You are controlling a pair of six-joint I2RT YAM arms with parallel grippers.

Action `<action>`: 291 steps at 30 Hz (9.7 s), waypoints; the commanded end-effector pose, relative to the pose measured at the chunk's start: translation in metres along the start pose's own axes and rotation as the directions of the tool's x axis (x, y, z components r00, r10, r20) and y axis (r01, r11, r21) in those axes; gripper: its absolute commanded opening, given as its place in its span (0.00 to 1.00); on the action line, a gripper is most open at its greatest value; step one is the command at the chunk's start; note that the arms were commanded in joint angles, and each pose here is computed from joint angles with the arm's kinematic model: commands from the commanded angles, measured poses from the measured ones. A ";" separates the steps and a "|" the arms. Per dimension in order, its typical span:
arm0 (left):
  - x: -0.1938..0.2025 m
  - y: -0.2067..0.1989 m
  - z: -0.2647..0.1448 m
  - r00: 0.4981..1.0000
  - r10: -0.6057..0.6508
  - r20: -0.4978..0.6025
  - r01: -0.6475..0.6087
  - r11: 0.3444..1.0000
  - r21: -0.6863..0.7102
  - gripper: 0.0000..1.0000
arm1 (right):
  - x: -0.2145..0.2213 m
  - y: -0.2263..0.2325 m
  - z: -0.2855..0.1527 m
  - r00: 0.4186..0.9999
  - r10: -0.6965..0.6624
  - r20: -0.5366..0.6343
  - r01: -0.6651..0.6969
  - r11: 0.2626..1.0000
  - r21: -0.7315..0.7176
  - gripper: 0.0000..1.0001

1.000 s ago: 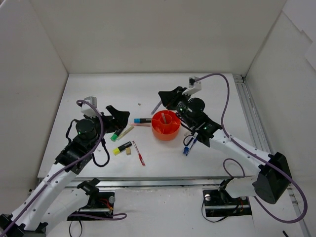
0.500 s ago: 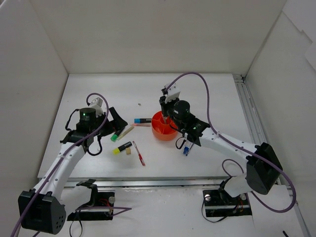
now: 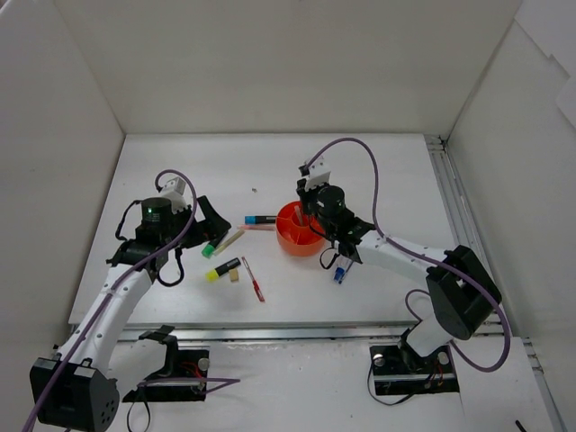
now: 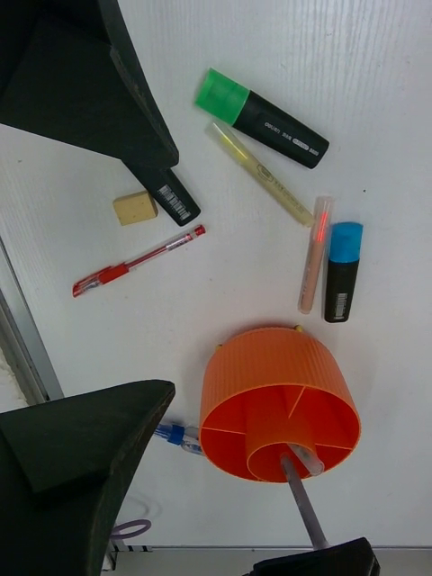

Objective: Sort the stationery into containers
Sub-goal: Place the pen in the storage box, then pick up the pen from the center of the board, then place the pen in the storage box, then pick up the pen from the center of the board.

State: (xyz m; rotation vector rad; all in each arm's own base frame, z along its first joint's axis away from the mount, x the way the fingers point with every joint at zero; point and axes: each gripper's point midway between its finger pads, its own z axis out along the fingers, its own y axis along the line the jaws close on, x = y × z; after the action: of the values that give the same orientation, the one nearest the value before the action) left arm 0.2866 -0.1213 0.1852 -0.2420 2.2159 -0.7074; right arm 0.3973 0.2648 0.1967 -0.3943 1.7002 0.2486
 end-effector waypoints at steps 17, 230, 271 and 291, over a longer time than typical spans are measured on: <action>0.006 0.015 -0.004 0.999 -0.032 -0.028 0.030 0.995 -0.093 1.00 | -0.038 0.018 -0.024 0.971 0.194 0.136 -0.178 0.976 -0.126 0.46; -0.044 -0.014 -0.007 0.992 0.115 -0.053 -0.125 0.964 -0.234 1.00 | -0.049 0.027 -0.030 0.979 0.034 0.203 0.020 0.966 -0.257 0.10; 0.007 -0.011 0.156 0.630 0.682 -0.372 -0.714 0.697 0.068 1.00 | -0.055 -0.038 -0.129 0.951 -0.001 0.310 0.007 1.000 -0.018 0.98; 0.034 0.013 0.186 0.586 0.662 -0.466 -0.669 0.720 0.183 1.00 | -0.052 -0.048 -0.136 0.959 -0.039 0.281 0.034 0.999 0.024 0.98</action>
State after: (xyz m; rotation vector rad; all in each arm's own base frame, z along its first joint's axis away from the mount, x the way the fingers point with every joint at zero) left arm 0.3977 -0.1974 0.0403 0.8609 2.5709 -0.2993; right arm 0.2983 0.1791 0.2382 -0.4116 1.5082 0.2492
